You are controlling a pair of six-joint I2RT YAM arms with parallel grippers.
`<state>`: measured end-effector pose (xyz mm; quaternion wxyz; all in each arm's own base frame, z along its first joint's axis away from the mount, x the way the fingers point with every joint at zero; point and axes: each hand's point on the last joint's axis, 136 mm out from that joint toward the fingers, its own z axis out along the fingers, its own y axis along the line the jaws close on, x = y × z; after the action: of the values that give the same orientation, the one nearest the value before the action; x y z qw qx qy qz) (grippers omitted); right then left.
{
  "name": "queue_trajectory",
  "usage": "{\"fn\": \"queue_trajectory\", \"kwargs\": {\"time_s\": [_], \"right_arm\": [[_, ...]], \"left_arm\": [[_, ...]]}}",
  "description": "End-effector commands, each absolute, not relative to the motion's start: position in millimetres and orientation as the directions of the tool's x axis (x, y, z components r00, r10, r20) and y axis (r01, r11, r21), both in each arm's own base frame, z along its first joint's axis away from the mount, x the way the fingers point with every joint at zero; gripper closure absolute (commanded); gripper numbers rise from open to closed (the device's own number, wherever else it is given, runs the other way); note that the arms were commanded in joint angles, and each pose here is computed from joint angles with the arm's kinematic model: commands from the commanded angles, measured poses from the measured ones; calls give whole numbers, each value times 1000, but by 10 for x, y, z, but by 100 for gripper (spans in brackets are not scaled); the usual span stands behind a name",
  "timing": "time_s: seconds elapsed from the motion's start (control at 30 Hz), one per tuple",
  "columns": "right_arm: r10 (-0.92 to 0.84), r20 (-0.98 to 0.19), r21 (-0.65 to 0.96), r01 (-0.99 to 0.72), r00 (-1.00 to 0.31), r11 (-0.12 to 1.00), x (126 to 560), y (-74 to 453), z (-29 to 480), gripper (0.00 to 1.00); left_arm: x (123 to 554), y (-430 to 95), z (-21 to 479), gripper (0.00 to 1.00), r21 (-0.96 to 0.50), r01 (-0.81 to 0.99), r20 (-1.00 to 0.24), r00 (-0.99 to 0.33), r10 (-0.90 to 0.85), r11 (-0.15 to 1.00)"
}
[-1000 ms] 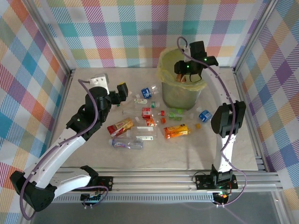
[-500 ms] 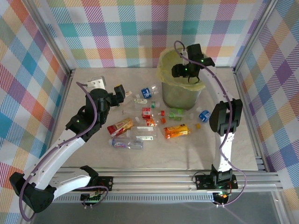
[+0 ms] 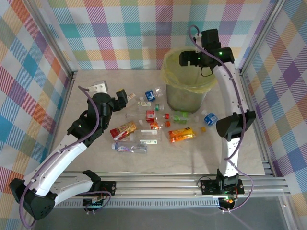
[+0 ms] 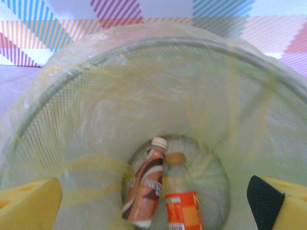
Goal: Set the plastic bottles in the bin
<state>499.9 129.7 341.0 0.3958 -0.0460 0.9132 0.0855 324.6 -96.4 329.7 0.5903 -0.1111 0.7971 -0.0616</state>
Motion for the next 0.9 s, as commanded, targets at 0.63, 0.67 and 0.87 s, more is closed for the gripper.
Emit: {"fn": "queue_trajectory", "kwargs": {"time_s": [0.63, 0.67, 0.87], "right_arm": [[346, -436, 97, 339, -831, 936, 2873, 24, 1971, 0], [337, -416, 82, 335, -844, 939, 2861, 16, 1860, 0], [306, -311, 9, 320, -900, 948, 2905, -43, 1396, 0]], "left_arm": [[3240, -863, 3268, 0, -249, -111, -926, -265, -270, 962], [3244, -864, 3264, 0, -250, -109, -925, -267, -271, 962], [3253, -866, 3236, 0, -253, -109, -922, -275, -274, 961]]}}
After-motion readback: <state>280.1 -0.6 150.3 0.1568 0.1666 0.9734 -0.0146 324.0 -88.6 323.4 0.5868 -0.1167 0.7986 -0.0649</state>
